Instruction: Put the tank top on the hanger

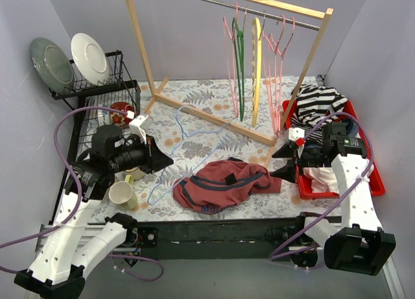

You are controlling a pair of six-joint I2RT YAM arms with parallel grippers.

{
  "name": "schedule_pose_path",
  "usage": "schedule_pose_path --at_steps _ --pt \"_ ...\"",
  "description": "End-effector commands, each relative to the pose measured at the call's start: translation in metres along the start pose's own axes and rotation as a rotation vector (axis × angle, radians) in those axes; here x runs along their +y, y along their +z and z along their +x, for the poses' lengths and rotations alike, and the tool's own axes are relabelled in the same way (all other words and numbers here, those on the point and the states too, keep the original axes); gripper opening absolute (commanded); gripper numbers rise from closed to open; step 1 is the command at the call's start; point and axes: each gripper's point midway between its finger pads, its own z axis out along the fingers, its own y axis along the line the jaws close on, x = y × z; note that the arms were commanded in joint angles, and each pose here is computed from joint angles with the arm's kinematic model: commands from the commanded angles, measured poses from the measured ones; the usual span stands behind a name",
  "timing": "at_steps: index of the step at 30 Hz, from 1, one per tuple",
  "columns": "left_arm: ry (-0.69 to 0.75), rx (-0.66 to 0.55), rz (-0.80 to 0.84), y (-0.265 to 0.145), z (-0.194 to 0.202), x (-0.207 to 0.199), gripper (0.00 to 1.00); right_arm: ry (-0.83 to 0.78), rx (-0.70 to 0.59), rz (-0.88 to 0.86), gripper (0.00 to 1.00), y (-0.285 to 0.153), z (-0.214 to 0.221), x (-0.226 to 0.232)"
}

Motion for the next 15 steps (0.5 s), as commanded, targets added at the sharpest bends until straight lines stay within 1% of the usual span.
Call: schedule_pose_path --at_steps 1,3,5,7,9,10,11,12,14,15 --pt "-0.007 0.11 0.197 -0.002 0.026 -0.03 0.0 -0.049 -0.031 0.03 0.75 -0.009 -0.028 0.004" --pt "-0.023 0.164 0.281 0.001 0.04 -0.038 0.0 -0.062 -0.057 0.026 0.76 -0.01 -0.037 0.008" --pt "-0.02 0.17 0.343 0.005 0.043 -0.044 0.0 -0.021 -0.094 0.008 0.77 -0.007 -0.044 0.01" --pt "-0.018 0.19 0.405 0.009 0.051 -0.049 0.0 0.015 -0.104 -0.033 0.78 -0.001 -0.044 0.016" --pt "-0.034 0.214 0.429 0.015 0.057 -0.054 0.0 0.035 -0.09 -0.078 0.78 0.006 -0.041 0.02" --pt "-0.018 0.23 0.457 0.021 0.063 -0.061 0.0 0.056 -0.083 -0.09 0.79 0.008 -0.04 0.021" --pt "-0.033 0.247 0.466 0.024 0.067 -0.066 0.0 0.059 -0.069 -0.088 0.79 0.01 -0.036 0.018" --pt "-0.017 0.262 0.477 0.029 0.073 -0.074 0.0 0.047 -0.059 -0.141 0.79 0.018 -0.038 0.028" --pt "-0.003 0.268 0.493 0.04 0.076 -0.081 0.0 0.059 -0.041 -0.163 0.8 0.026 -0.034 0.03" --pt "0.001 0.28 0.494 0.045 0.08 -0.087 0.0 0.051 -0.033 -0.202 0.8 0.033 -0.035 0.038"
